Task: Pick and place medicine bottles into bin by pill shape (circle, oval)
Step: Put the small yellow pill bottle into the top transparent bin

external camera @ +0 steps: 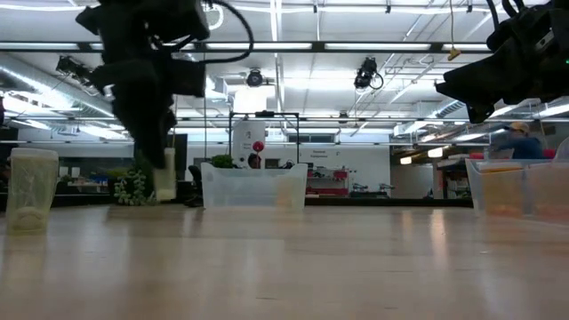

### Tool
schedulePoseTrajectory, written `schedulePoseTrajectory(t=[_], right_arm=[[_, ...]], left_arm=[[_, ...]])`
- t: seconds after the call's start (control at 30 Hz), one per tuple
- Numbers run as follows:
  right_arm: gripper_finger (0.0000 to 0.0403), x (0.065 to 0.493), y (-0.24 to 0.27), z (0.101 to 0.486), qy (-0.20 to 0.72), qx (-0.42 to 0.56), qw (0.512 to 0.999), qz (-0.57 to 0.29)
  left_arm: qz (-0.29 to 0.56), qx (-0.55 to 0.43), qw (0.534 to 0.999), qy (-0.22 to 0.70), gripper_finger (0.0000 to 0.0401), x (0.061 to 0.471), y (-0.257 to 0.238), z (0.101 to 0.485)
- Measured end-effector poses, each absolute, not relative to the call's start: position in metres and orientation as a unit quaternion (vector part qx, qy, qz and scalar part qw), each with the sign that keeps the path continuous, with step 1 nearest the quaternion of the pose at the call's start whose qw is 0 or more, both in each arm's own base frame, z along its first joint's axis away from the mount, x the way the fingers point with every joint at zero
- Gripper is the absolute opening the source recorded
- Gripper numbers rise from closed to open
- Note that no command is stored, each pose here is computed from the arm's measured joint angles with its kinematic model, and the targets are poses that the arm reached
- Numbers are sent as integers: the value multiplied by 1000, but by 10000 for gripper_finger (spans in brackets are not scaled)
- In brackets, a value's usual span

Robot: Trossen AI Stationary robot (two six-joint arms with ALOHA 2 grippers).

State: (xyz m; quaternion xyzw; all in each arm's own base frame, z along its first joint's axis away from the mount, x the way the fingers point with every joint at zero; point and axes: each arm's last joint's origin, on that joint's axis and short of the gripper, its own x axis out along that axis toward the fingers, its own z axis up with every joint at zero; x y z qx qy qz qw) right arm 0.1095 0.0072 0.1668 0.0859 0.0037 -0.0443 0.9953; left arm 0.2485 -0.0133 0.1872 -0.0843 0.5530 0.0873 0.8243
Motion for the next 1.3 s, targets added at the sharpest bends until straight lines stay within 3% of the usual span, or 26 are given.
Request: schedulePoseTrajectory(t=[0.7, 0.97, 1.3], right_arm=[[129, 109, 7, 166, 7, 85, 995, -45], [129, 109, 7, 166, 7, 85, 995, -45], [129, 109, 7, 165, 12, 84, 995, -45]], left_arm=[[146, -7, 887, 438, 127, 275, 87, 259], [183, -8, 885, 428, 126, 279, 119, 249], [167, -42, 873, 456, 128, 294, 160, 220]])
